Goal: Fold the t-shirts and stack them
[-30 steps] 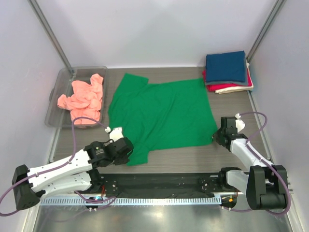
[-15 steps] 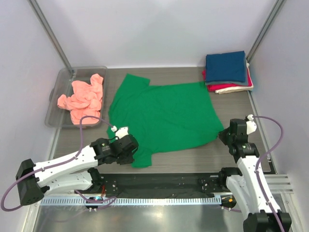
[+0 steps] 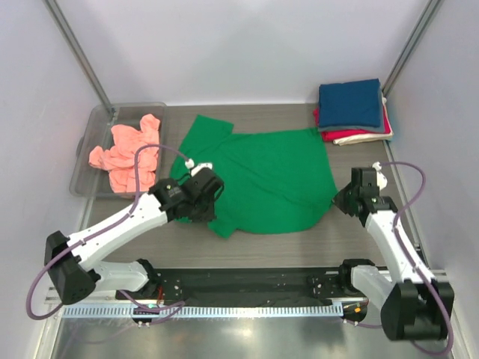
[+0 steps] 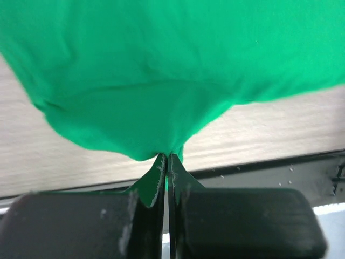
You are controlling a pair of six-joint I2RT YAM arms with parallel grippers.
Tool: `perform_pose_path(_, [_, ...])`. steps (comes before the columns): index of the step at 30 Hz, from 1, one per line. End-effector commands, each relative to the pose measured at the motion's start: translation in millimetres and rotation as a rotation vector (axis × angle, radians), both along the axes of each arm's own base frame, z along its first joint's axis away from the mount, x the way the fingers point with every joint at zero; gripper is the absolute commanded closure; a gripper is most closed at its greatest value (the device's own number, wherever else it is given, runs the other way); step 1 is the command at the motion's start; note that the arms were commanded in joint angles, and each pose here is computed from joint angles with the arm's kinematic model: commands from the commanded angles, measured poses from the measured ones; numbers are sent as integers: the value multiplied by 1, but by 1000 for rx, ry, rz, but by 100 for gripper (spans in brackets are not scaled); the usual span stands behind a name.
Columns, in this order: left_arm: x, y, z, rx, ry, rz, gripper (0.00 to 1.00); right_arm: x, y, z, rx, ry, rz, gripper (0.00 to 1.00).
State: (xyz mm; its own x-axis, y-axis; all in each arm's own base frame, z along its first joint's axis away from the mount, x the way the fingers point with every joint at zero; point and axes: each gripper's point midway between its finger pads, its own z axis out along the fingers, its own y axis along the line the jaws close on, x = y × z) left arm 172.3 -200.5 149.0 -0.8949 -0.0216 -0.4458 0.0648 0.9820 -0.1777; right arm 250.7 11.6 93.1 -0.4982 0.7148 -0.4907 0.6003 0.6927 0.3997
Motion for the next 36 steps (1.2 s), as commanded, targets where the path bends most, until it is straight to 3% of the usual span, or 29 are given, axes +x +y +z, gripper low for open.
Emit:
perform_pose_path(1, [22, 18, 8, 71, 8, -64, 100, 41, 7, 24, -1, -75, 82, 99])
perform_pose_path(6, [67, 26, 13, 75, 17, -70, 100, 82, 4, 34, -26, -91, 102, 99])
perform_pose_path(18, [165, 60, -17, 124, 89, 10, 100, 157, -7, 8, -77, -19, 80, 99])
perform_pose_path(32, [222, 86, -36, 175, 110, 84, 99, 182, -26, -25, -115, 50, 7, 99])
perform_pose_path(34, [232, 85, -34, 181, 97, 86, 94, 185, -25, -27, -108, 52, 11, 99])
perform_pose_path(35, [236, 87, -45, 193, 121, 89, 87, 188, -23, -28, -103, 50, 25, 98])
perform_pose_path(36, [249, 89, -40, 179, 106, 106, 86, 194, -21, -29, -98, 47, 46, 84])
